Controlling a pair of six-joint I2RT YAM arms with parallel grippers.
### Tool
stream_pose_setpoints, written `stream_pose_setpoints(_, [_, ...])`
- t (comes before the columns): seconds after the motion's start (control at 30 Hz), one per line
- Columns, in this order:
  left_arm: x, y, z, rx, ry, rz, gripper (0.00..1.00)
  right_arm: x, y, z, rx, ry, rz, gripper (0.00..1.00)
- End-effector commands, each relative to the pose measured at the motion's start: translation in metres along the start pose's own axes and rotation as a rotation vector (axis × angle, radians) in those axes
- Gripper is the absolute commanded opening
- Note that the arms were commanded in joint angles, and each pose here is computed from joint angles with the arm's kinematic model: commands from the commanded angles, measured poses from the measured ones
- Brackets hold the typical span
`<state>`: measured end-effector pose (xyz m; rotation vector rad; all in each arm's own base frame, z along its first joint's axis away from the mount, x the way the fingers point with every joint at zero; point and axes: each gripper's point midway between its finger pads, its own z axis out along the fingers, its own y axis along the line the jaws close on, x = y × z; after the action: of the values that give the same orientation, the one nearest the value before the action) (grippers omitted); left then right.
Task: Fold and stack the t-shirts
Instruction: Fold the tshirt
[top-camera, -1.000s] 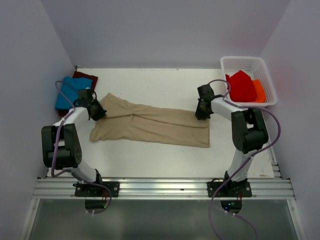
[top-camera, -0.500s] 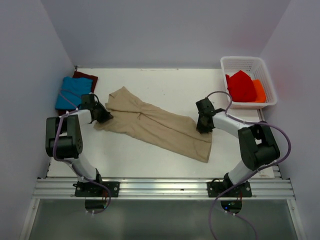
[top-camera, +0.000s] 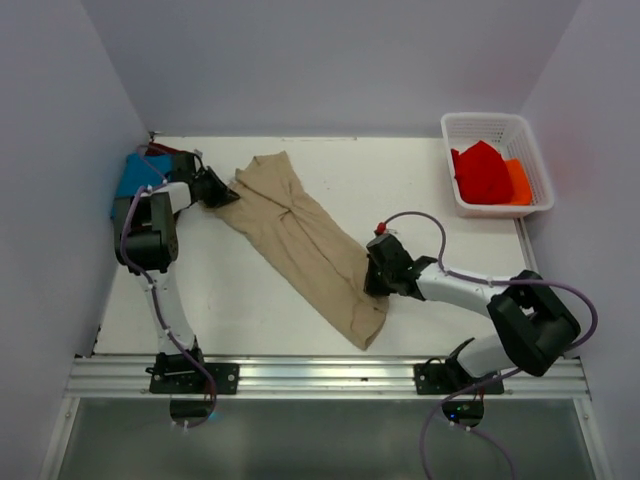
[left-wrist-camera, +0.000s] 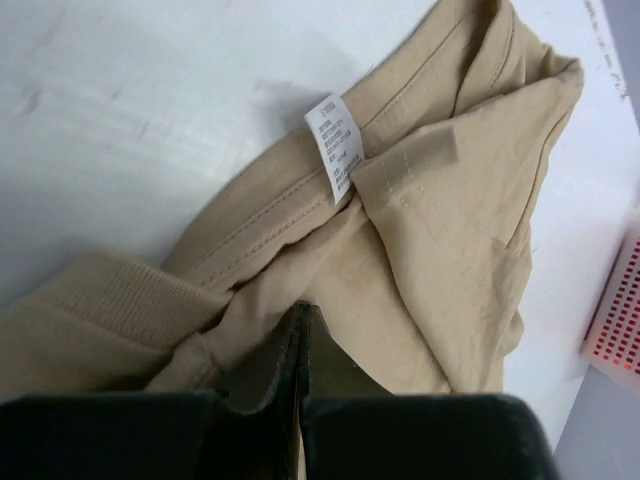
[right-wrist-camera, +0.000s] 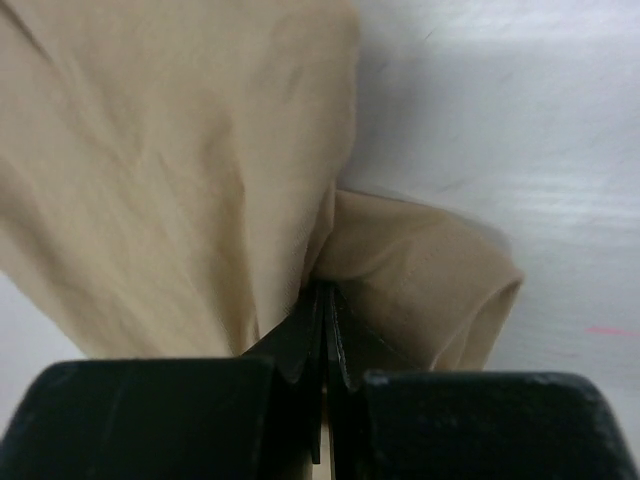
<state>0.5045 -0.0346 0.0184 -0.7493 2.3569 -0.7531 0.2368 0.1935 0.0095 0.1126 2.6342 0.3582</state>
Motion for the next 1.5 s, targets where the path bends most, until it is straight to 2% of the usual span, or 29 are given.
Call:
stream_pose_setpoints(0.0, [0.016,0.005,0.032,0.004,0.101,0.018,0.00,0.108,-0.027,-0.015,0.085,0.332,-0.029,0.00])
stream_pose_setpoints(0.13, [0.024,-0.008,0.065,0.093,0.163,0.005,0.00,0.124,-0.009,-0.031,0.059,0.339,-0.068,0.00])
stream_pose_setpoints(0.33, [0.018,-0.050,0.087,0.286,0.172,0.024,0.00,0.143,0.006,-0.054,0.048,0.354,-0.131,0.00])
stream_pose_setpoints(0.37, [0.008,-0.063,0.088,0.326,0.155,0.018,0.00,0.147,0.005,-0.057,0.054,0.360,-0.142,0.00])
stream_pose_setpoints(0.63, [0.001,-0.086,0.119,0.433,0.199,-0.005,0.02,0.182,0.023,-0.076,0.037,0.383,-0.191,0.00])
stream_pose_setpoints(0.77, [-0.003,-0.104,0.123,0.510,0.202,-0.025,0.02,0.191,0.033,-0.084,0.064,0.384,-0.258,0.00])
stream_pose_setpoints(0.9, [-0.008,-0.124,0.108,0.568,0.207,0.012,0.04,0.181,0.052,-0.096,0.051,0.320,-0.355,0.00])
stream_pose_setpoints(0.93, [-0.013,-0.137,0.095,0.592,0.198,0.050,0.04,0.163,0.064,-0.100,0.038,0.247,-0.367,0.01])
stream_pose_setpoints(1.0, [-0.017,-0.148,0.079,0.596,0.182,0.092,0.09,0.143,0.071,-0.110,0.032,0.177,-0.404,0.07])
stream_pose_setpoints(1.03, [-0.027,-0.162,0.059,0.601,0.133,0.159,0.13,0.116,0.089,-0.123,-0.012,0.072,-0.406,0.28])
stream_pose_setpoints(1.07, [-0.031,-0.165,0.049,0.580,0.117,0.175,0.18,0.100,0.095,-0.132,-0.024,0.009,-0.408,0.41])
stream_pose_setpoints(1.1, [-0.034,-0.170,0.038,0.571,0.092,0.207,0.29,0.085,0.098,-0.141,-0.024,-0.043,-0.412,0.54])
stream_pose_setpoints(1.13, [-0.053,-0.187,0.011,0.553,0.011,0.251,0.33,0.055,0.109,-0.158,-0.055,-0.154,-0.399,0.73])
stream_pose_setpoints(1.17, [-0.048,-0.176,0.005,0.489,0.011,0.281,0.39,0.041,0.112,-0.167,-0.067,-0.201,-0.394,0.80])
stream_pose_setpoints(1.2, [-0.051,-0.177,-0.005,0.458,-0.019,0.309,0.45,0.021,0.111,-0.171,-0.058,-0.245,-0.367,0.84])
stream_pose_setpoints(1.23, [-0.065,-0.190,-0.034,0.424,-0.112,0.347,0.49,0.001,0.113,-0.181,-0.075,-0.287,-0.379,0.87])
stream_pose_setpoints(1.27, [-0.055,-0.175,-0.037,0.368,-0.112,0.341,0.51,-0.008,0.114,-0.182,-0.088,-0.284,-0.377,0.87])
stream_pose_setpoints(1.3, [-0.055,-0.172,-0.048,0.345,-0.136,0.344,0.52,-0.037,0.110,-0.176,-0.078,-0.311,-0.313,0.87])
stream_pose_setpoints(1.33, [-0.060,-0.184,-0.078,0.341,-0.204,0.365,0.53,-0.053,0.109,-0.176,-0.077,-0.323,-0.322,0.87])
stream_pose_setpoints(1.37, [-0.044,-0.165,-0.079,0.300,-0.194,0.357,0.53,-0.075,0.103,-0.165,-0.053,-0.324,-0.280,0.87])
stream_pose_setpoints(1.4, [-0.043,-0.177,-0.108,0.311,-0.240,0.385,0.54,-0.089,0.101,-0.161,-0.035,-0.340,-0.282,0.87])
stream_pose_setpoints(1.43, [-0.029,-0.151,-0.108,0.237,-0.231,0.366,0.54,-0.107,0.105,-0.163,-0.023,-0.374,-0.317,0.87])
stream_pose_setpoints(1.47, [-0.023,-0.145,-0.118,0.218,-0.250,0.368,0.54,-0.115,0.106,-0.142,0.026,-0.354,-0.338,0.87])
